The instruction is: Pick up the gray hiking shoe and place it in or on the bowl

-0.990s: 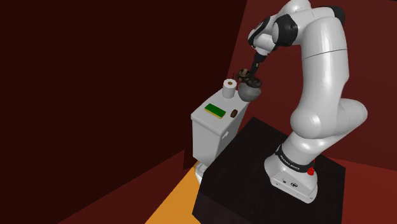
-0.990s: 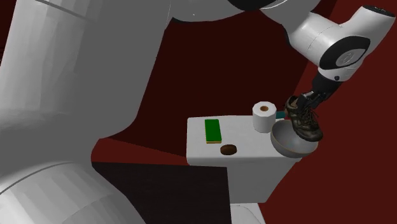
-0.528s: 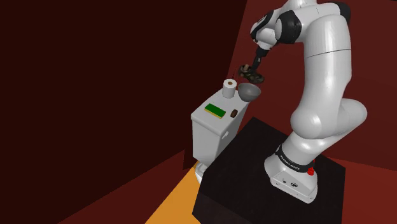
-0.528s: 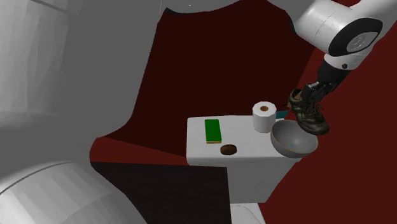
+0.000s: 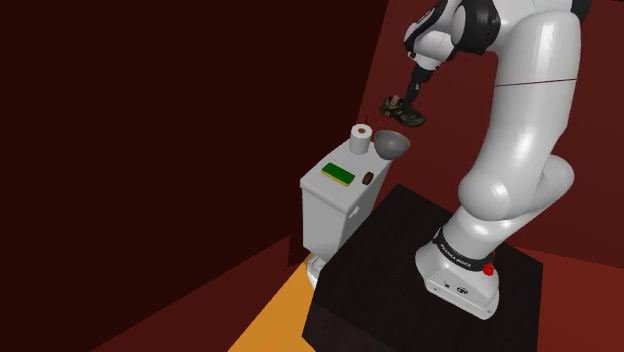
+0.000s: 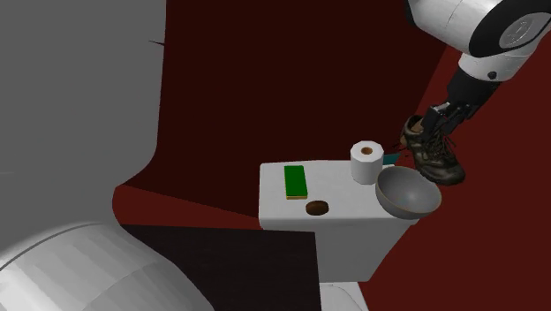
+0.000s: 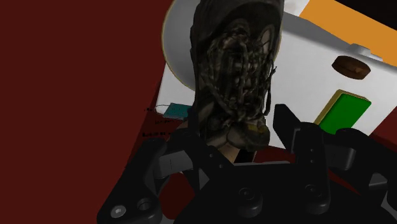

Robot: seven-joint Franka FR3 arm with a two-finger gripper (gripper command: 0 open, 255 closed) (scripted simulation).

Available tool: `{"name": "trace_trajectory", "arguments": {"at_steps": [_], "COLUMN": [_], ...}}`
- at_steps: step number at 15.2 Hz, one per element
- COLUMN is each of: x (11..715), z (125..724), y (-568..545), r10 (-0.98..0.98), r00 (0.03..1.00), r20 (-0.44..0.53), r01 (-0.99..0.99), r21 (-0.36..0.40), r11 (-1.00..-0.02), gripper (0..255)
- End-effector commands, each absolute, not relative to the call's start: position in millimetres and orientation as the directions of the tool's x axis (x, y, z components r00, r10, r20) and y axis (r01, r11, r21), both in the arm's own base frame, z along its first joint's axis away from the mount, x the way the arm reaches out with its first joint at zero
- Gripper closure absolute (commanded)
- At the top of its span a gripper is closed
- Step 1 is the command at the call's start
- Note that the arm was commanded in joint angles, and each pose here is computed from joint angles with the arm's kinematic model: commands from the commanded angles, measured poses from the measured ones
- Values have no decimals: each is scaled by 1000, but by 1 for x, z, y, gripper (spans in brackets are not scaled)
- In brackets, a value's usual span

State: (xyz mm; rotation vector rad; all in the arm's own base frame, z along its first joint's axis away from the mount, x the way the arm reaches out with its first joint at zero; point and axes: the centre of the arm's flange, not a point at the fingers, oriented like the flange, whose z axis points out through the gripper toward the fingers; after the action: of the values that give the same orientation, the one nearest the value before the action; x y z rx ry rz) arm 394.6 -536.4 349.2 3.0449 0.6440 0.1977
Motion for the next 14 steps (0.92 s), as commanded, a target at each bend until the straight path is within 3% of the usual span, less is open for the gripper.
{"name": "trace_trajectory", "arguments": {"at_steps": [1,14], "x": [391,391], "z": [346,278], "y": [-535,-535], "r10": [405,405], "r00": [906,906], "r20": [120,120], "r01": [402,402], "r21": [49,49], "r11": [-914,-914], "gripper": [255,255]}}
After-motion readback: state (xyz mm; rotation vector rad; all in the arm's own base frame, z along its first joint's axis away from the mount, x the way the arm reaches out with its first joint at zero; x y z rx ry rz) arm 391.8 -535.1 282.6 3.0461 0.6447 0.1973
